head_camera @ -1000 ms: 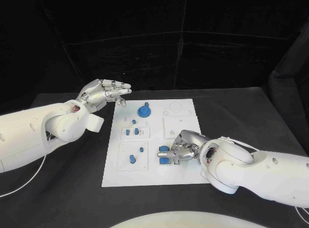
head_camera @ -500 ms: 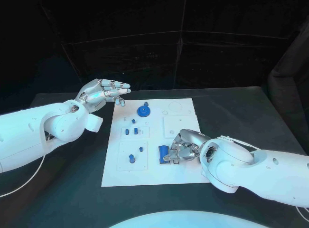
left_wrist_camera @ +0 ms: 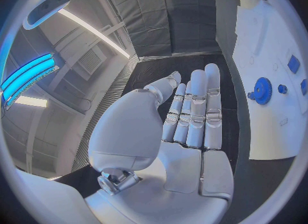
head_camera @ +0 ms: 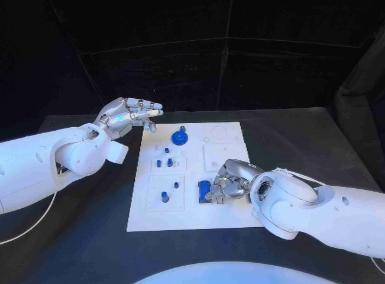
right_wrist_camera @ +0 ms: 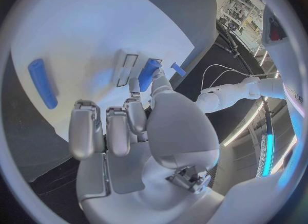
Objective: Assemble the parts on the task board
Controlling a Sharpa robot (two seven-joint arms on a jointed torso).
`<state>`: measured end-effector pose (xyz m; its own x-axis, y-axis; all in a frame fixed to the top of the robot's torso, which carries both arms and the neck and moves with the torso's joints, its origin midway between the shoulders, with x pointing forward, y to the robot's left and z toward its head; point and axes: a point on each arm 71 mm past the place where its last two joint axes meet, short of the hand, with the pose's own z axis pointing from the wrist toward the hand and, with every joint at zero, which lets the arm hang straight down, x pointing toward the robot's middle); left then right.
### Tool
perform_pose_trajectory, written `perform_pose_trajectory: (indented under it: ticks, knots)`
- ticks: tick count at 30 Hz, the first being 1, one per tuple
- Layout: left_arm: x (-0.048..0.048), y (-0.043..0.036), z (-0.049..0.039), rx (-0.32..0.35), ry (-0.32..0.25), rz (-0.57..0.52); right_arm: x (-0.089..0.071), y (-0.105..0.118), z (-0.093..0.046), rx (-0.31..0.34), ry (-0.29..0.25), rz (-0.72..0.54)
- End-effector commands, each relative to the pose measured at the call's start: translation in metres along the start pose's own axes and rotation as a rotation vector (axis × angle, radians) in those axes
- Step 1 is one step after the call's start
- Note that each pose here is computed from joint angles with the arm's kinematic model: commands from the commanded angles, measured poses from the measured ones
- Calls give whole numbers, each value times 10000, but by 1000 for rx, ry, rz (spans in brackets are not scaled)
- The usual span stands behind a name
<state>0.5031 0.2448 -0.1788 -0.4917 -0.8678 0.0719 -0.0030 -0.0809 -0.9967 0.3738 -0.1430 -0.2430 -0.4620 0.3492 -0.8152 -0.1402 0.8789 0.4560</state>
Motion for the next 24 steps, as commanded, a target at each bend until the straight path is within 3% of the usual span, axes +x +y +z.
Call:
perform_pose_trajectory:
  ticks: [1, 7, 13, 18, 24]
  knots:
    - [12, -13, 2, 6, 11, -9, -57, -28, -46, -49, -41, 71]
    - [8, -12, 2, 6, 9, -8, -253, -308, -206, -48, -70, 130]
    - [13, -9, 8, 6, 10, -8, -455, -636, -354, 27, -59, 75]
    - [27, -7, 16, 6, 13, -9, -516, -795, -434, 82, -41, -1]
    - [38, -2, 24, 6, 17, -10, -501, -888, -434, 146, 12, -107]
